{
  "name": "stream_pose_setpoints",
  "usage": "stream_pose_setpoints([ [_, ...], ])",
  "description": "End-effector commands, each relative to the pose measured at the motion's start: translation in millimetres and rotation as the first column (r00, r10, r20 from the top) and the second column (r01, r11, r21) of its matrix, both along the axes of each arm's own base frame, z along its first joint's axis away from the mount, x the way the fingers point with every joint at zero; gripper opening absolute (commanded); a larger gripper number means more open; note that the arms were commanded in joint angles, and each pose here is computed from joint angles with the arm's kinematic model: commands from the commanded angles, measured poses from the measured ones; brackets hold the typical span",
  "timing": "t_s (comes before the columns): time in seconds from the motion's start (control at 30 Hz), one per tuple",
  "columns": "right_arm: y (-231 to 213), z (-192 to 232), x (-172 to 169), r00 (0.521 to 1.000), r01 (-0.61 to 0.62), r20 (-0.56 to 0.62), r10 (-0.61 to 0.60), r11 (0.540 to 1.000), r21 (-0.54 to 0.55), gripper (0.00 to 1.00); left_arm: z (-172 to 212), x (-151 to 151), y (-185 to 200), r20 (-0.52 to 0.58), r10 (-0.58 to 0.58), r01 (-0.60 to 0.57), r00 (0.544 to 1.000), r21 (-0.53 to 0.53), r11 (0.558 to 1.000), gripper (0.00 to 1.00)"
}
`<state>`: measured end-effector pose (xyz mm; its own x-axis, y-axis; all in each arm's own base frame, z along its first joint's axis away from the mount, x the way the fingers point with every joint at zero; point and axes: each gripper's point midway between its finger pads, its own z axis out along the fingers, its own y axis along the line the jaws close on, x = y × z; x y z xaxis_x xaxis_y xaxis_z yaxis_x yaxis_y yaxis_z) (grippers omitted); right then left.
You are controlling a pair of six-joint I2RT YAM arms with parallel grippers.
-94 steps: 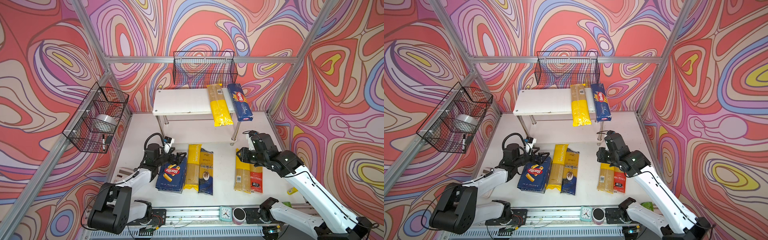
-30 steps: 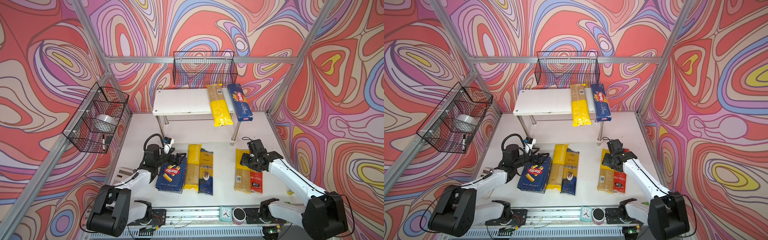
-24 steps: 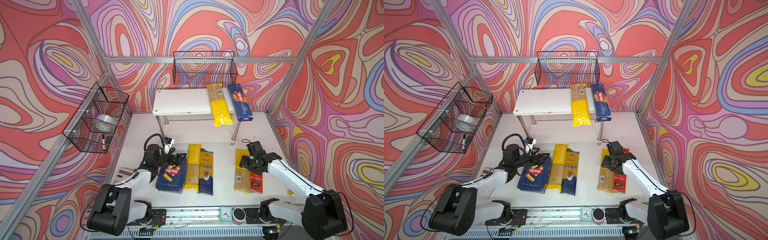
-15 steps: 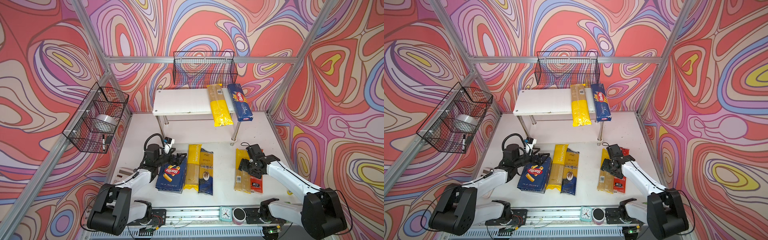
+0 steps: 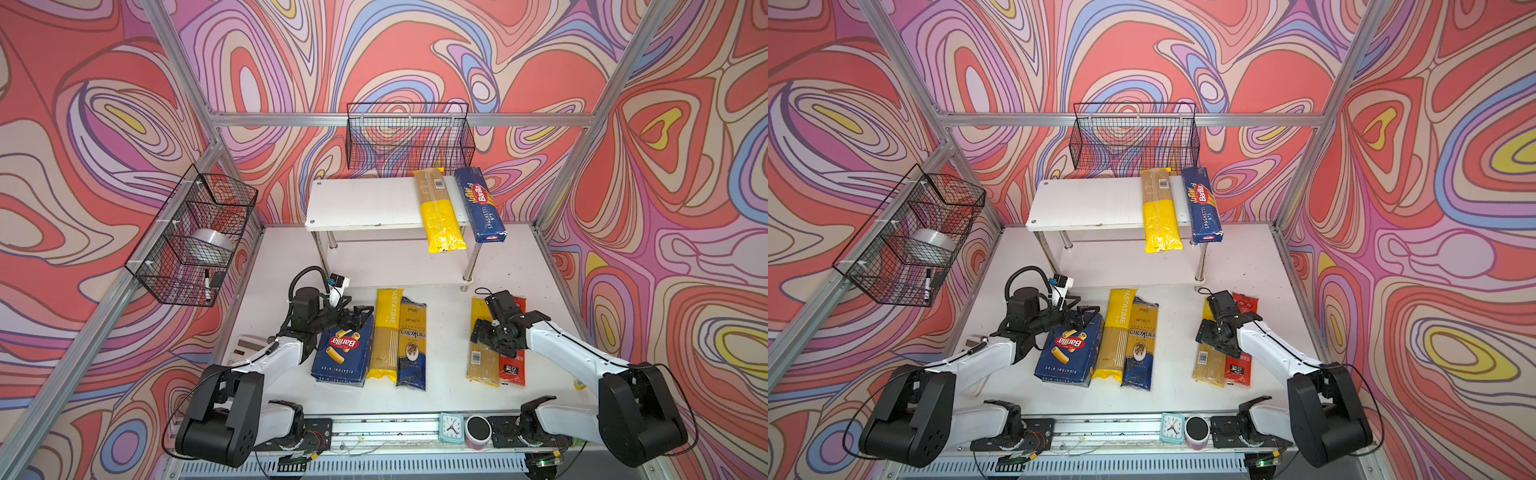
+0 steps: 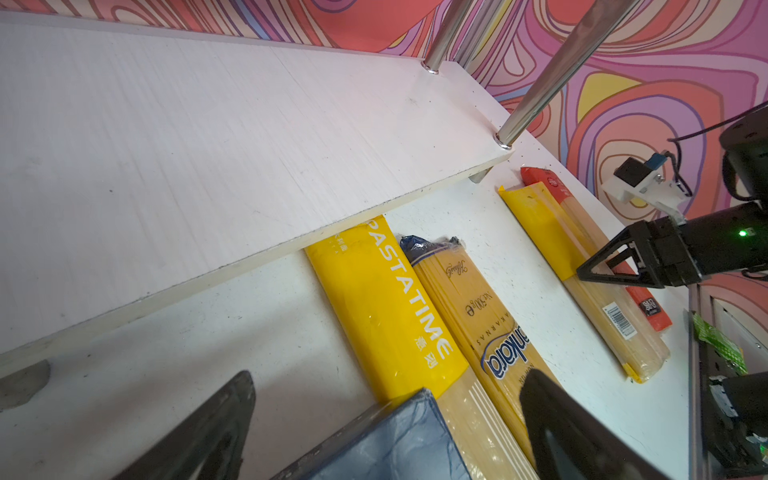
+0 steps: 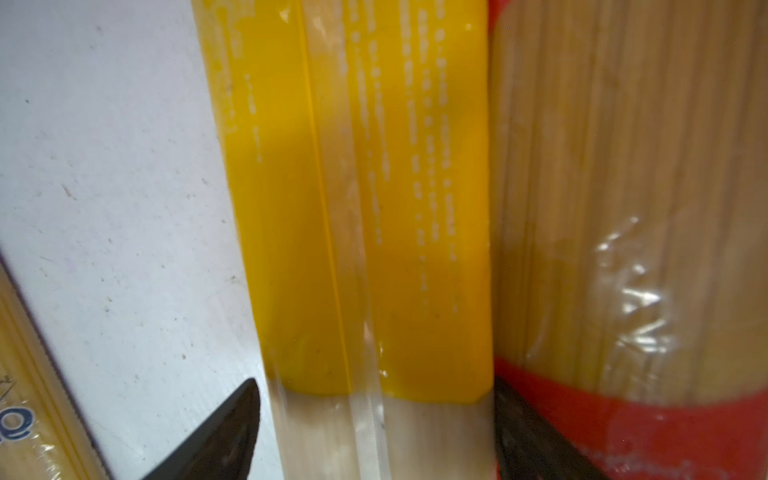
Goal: Place and organize the pasta boxes and bags onto the shelf
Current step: 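Lower the right gripper onto the yellow-and-clear spaghetti bag and close on it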
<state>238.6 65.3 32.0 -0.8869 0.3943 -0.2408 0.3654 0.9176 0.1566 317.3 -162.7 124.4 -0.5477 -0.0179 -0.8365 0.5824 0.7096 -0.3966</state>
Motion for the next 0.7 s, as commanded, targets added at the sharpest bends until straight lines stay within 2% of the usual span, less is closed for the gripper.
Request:
stream_pose_setpoints([
  [0.0, -3, -13, -4, 0.999, 0.012, -0.044, -0.014, 0.999, -0.051, 0.88, 9, 3, -4, 0.024, -0.016, 0.017, 1.0, -0.008, 1.0, 1.0],
  [0.2, 2, -23, -6, 0.997, -0.016, -0.074, 0.007, 0.992, -0.122, 0.88, 9, 2, -5, 0.023, -0.024, 0.024, 0.999, -0.006, 1.0, 1.0],
  [0.67, 1, -35, -9, 0.998, 0.022, -0.052, -0.028, 0.994, -0.11, 0.89, 11, 0, -6, 0.032, -0.034, 0.034, 0.999, -0.009, 0.999, 1.0],
])
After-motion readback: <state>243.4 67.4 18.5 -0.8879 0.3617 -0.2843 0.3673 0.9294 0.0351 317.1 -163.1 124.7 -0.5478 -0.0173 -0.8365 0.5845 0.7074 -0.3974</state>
